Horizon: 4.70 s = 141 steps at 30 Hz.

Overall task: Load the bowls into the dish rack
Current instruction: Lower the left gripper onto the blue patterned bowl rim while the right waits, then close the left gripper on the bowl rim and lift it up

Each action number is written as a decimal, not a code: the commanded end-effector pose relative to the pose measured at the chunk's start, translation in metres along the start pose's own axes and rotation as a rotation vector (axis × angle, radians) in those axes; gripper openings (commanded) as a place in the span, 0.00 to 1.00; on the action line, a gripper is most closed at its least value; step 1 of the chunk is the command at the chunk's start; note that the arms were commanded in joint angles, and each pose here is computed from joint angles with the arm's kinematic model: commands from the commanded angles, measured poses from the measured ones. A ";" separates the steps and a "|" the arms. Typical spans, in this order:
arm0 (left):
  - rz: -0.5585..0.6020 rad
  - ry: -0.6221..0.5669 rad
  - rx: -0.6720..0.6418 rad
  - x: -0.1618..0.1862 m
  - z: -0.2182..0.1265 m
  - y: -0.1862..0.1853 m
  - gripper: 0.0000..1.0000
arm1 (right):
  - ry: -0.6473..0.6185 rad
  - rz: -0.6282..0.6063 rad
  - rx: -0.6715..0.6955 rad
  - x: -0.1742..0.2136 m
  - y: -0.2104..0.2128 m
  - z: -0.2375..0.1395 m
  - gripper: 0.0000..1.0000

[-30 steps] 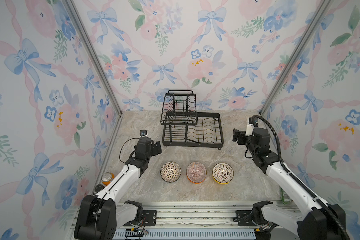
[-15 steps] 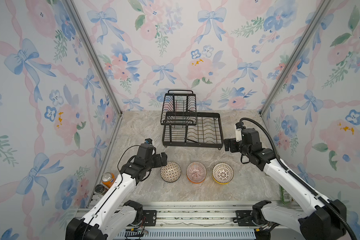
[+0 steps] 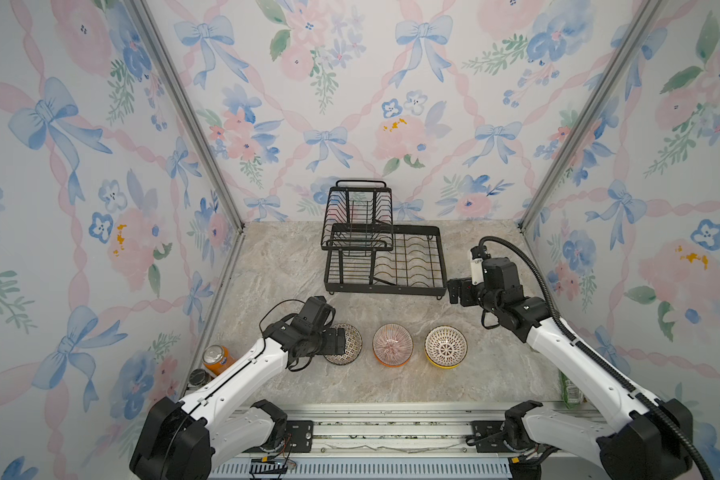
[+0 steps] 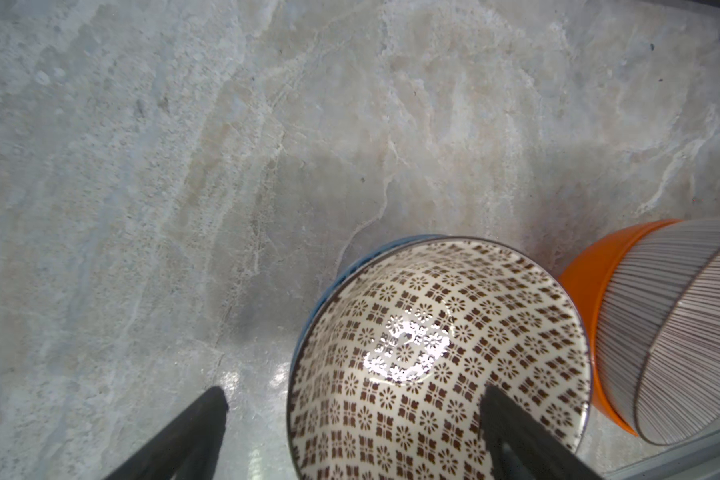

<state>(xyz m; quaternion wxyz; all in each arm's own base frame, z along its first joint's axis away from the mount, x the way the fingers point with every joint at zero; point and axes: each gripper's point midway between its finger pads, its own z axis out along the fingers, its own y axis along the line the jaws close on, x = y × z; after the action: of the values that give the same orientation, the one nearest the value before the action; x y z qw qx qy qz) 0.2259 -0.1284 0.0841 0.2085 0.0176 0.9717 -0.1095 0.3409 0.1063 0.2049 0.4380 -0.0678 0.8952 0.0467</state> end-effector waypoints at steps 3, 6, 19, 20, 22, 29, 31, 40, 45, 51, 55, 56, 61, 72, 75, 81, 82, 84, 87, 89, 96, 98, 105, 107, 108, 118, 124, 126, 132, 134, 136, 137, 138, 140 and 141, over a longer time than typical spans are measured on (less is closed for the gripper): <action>0.020 0.033 -0.036 0.000 0.002 0.003 0.66 | 0.046 -0.004 -0.002 0.015 0.002 0.004 0.97; 0.020 0.036 -0.040 0.001 0.003 0.003 0.49 | 0.052 -0.009 -0.001 0.016 0.003 0.006 0.97; 0.022 0.035 -0.043 -0.001 0.003 0.003 0.12 | 0.062 -0.008 -0.006 0.019 0.004 0.008 0.97; 0.022 0.035 -0.041 -0.001 0.003 0.003 0.10 | 0.062 -0.007 -0.007 0.019 0.004 0.008 0.97; 0.023 0.036 -0.040 -0.001 0.003 0.002 0.06 | 0.064 -0.006 -0.006 0.020 0.003 0.009 0.97; 0.027 0.023 -0.030 -0.006 -0.001 -0.001 0.00 | 0.068 -0.006 -0.012 0.020 0.005 0.011 0.97; 0.029 0.025 -0.032 -0.005 -0.001 0.000 0.00 | 0.070 -0.006 -0.013 0.021 0.005 0.011 0.97; 0.039 -0.008 -0.012 -0.020 -0.012 -0.009 0.00 | 0.078 -0.005 -0.022 0.022 0.007 0.014 0.97; 0.048 -0.015 -0.002 -0.023 -0.014 -0.011 0.00 | 0.085 -0.004 -0.027 0.024 0.008 0.016 0.97; 0.049 0.005 -0.004 -0.020 -0.010 -0.011 0.00 | 0.089 -0.007 -0.031 0.024 0.009 0.018 0.97; 0.049 0.037 -0.008 -0.015 -0.003 -0.011 0.14 | 0.091 -0.009 -0.031 0.025 0.009 0.018 0.97; 0.049 0.045 -0.009 -0.014 -0.002 -0.011 0.17 | 0.091 -0.009 -0.030 0.025 0.009 0.018 0.97; 0.053 0.058 -0.009 -0.013 0.001 -0.012 0.29 | 0.091 -0.011 -0.028 0.026 0.008 0.017 0.97; 0.061 0.081 -0.008 -0.010 0.006 -0.013 0.14 | 0.095 -0.013 -0.028 0.027 0.008 0.018 0.97; 0.064 0.090 -0.006 -0.008 0.007 -0.014 0.05 | 0.096 -0.013 -0.030 0.027 0.009 0.018 0.97; 0.068 0.076 -0.002 -0.011 0.004 -0.016 0.00 | 0.096 -0.016 -0.030 0.027 0.009 0.017 0.97; 0.069 0.072 0.001 -0.012 0.003 -0.016 0.00 | 0.095 -0.017 -0.031 0.027 0.009 0.017 0.97; 0.072 0.062 0.002 -0.015 -0.001 -0.017 0.00 | 0.094 -0.018 -0.032 0.026 0.009 0.016 0.97; 0.078 0.051 0.003 -0.020 -0.006 -0.019 0.00 | 0.094 -0.017 -0.038 0.026 0.010 0.016 0.97; 0.080 0.045 0.000 -0.022 -0.009 -0.019 0.00 | 0.094 -0.017 -0.043 0.026 0.011 0.016 0.97; 0.099 0.019 -0.010 -0.031 -0.022 -0.021 0.00 | 0.090 -0.020 -0.061 0.024 0.014 0.013 0.97; 0.102 0.016 -0.013 -0.033 -0.025 -0.021 0.00 | 0.089 -0.019 -0.065 0.023 0.014 0.012 0.97; 0.137 -0.034 -0.029 -0.045 -0.045 -0.021 0.00 | 0.085 -0.020 -0.107 0.017 0.022 0.007 0.97; 0.139 -0.071 -0.021 -0.052 -0.054 -0.023 0.00 | 0.081 -0.025 -0.132 0.014 0.026 0.004 0.97; 0.137 -0.093 -0.017 -0.056 -0.060 -0.024 0.00 | 0.079 -0.026 -0.147 0.012 0.028 0.003 0.97; 0.139 -0.282 -0.019 -0.094 -0.101 -0.043 0.00 | 0.047 -0.033 -0.303 -0.016 0.058 -0.021 0.97; 0.145 -0.425 0.060 -0.119 -0.115 -0.072 0.00 | 0.016 -0.024 -0.378 -0.031 0.074 -0.041 0.97; 0.155 -0.476 0.094 -0.128 -0.118 -0.086 0.00 | 0.011 -0.025 -0.395 -0.034 0.078 -0.049 0.97; 0.211 -0.582 0.198 -0.145 -0.120 -0.129 0.00 | -0.006 -0.038 -0.459 -0.040 0.095 -0.070 0.97; 0.230 -0.602 0.217 -0.147 -0.119 -0.140 0.00 | -0.007 -0.040 -0.477 -0.039 0.101 -0.077 0.97; 0.241 -0.616 0.218 -0.149 -0.118 -0.146 0.00 | -0.015 -0.035 -0.493 -0.039 0.106 -0.083 0.97; 0.246 -0.624 0.218 -0.150 -0.117 -0.149 0.00 | -0.023 -0.035 -0.504 -0.040 0.109 -0.086 0.97; 0.251 -0.628 0.222 -0.151 -0.116 -0.152 0.00 | -0.027 -0.036 -0.512 -0.039 0.113 -0.089 0.97; 0.258 -0.641 0.232 -0.152 -0.115 -0.157 0.00 | -0.031 -0.039 -0.521 -0.040 0.118 -0.093 0.99; 0.259 -0.649 0.239 -0.154 -0.116 -0.160 0.00 | -0.033 -0.041 -0.523 -0.040 0.121 -0.094 0.99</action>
<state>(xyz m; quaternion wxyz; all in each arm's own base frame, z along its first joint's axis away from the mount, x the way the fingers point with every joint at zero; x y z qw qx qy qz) 0.2957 -0.2467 0.2534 0.4621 0.1379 0.8591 -0.1715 0.2797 0.2083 0.2814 0.4148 -0.1981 0.8508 0.2546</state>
